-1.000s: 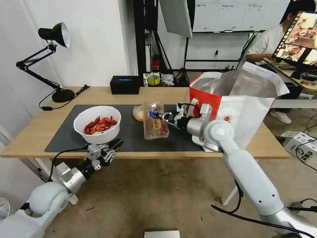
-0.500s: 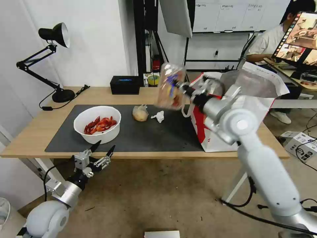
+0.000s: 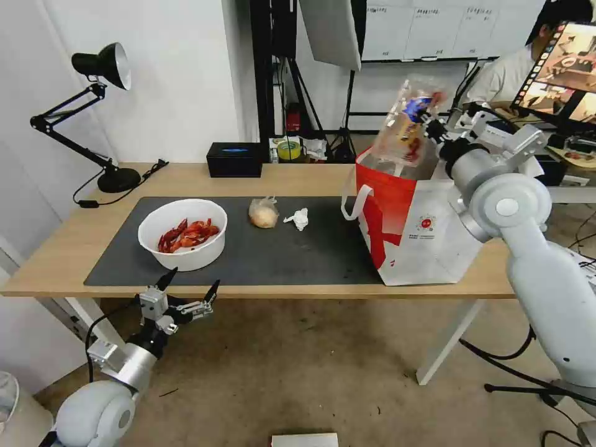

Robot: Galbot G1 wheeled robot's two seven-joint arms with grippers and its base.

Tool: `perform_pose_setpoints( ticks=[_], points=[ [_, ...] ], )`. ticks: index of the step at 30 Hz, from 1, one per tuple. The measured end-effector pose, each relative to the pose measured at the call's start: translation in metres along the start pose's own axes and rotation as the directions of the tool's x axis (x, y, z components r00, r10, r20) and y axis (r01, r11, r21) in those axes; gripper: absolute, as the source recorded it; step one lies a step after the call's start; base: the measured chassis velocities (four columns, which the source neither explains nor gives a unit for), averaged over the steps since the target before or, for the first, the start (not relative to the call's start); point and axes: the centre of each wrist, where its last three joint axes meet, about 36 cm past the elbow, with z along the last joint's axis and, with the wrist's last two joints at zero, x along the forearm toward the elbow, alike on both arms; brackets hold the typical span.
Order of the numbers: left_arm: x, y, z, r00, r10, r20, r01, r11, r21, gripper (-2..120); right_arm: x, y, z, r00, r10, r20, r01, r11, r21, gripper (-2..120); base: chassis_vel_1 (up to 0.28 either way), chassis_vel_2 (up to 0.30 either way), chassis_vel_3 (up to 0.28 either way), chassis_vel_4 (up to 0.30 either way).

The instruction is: Pick up the trash from the table and place it into the takeout bag.

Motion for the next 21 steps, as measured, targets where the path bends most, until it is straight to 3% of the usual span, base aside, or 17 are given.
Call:
perform_pose_setpoints(
  ticks=[14,21],
  points=[
    [0.003,-0.003,0.003,1.0,0.0,-0.005,0.0,1.0,0.002,101,0.0,-0.007,0.026,0.999,0.03,-0.038,-0.029,1.0,0.009,0,0.0,0.0,0.0,0.0],
    [0.002,-0.002,0.004,1.0,0.016,-0.022,-0.016,1.0,-0.009,100,0.007,-0.006,0.031,0.997,0.021,-0.074,-0.025,0.999,-0.047,24,0.0,0.0,0.0,0.0]
  ],
)
